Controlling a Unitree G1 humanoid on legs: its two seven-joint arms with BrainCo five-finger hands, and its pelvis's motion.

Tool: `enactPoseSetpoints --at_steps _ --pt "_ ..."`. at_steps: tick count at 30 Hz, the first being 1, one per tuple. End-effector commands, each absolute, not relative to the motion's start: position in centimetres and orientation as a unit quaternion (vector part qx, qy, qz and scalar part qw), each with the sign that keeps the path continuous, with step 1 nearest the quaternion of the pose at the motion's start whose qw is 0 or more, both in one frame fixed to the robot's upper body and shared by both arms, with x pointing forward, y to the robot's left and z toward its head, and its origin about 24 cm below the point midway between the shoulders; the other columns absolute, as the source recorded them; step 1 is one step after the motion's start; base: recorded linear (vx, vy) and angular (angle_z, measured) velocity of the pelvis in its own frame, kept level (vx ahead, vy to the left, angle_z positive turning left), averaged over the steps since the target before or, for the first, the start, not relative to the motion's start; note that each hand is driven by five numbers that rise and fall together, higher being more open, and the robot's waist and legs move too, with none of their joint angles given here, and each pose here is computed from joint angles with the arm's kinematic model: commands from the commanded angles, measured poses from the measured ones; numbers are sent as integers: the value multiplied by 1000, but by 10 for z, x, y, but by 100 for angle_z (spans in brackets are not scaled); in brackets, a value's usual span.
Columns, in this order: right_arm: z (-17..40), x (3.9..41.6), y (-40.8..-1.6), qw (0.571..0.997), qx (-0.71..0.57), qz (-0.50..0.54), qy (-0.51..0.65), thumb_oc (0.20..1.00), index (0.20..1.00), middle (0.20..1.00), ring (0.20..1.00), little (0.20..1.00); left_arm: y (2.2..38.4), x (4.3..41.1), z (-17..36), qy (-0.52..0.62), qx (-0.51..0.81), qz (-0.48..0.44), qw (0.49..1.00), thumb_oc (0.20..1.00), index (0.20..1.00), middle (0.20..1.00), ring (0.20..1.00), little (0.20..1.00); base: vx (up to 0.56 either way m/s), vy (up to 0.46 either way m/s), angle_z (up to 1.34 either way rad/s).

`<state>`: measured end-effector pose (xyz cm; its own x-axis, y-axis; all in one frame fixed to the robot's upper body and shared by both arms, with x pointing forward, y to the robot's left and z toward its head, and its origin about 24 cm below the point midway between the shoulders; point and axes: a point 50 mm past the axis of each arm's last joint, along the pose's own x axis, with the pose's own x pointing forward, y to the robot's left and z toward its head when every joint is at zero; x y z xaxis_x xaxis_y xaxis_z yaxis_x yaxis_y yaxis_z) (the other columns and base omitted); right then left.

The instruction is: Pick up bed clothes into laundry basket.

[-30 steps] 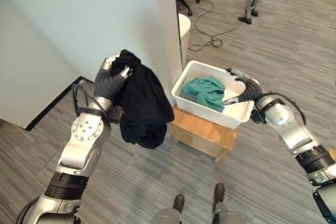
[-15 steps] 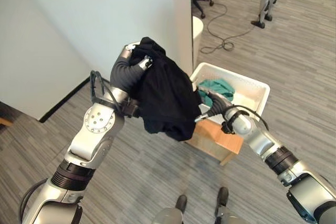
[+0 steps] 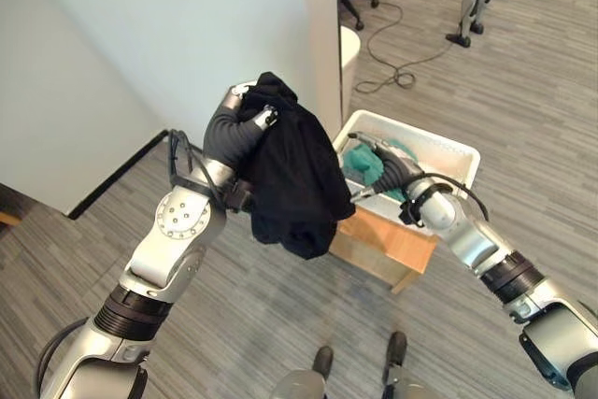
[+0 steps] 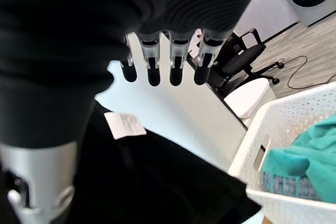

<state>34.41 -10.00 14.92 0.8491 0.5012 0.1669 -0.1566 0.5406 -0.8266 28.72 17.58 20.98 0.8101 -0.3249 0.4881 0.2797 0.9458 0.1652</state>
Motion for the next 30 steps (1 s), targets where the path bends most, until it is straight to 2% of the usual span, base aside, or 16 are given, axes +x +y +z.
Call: enactPoseSetpoints --at_steps 1,12,13,14,16,17,20,24,30 --pt "225 341 -73 849 -366 211 -319 1000 1000 1000 1000 1000 170 292 244 -333 33 -175 926 200 200 200 200 200 0 0 0" --pt "265 324 -55 839 -297 248 -384 1000 1000 1000 1000 1000 140 289 258 -359 24 -224 906 200 200 200 200 200 3 2 -2" --pt "261 329 -25 838 -277 275 -382 1000 1000 1000 1000 1000 120 290 255 -355 3 -254 900 200 200 200 200 200 0 0 0" --pt "278 329 -10 836 -272 271 -392 1000 1000 1000 1000 1000 117 290 260 -362 4 -263 894 200 200 200 200 200 0 0 0" --pt "284 324 0 824 -280 283 -403 1000 1000 1000 1000 1000 115 291 268 -373 3 -262 890 200 200 200 200 200 -15 -4 4" --pt "241 346 -1 852 -298 288 -319 1000 1000 1000 1000 1000 107 291 265 -367 -12 -272 890 200 200 200 200 200 -22 -12 21" --pt "199 343 3 854 -315 319 -263 1000 1000 1000 1000 1000 102 283 271 -382 -18 -289 878 200 200 200 200 200 -12 -10 20" --pt "180 342 9 874 -272 335 -226 1000 1000 1000 1000 1000 98 283 271 -383 -30 -296 874 200 200 200 200 200 0 2 1" --pt "157 336 12 873 -263 362 -191 1000 1000 1000 1000 1000 91 278 277 -398 -29 -312 862 200 200 200 200 200 0 0 0"
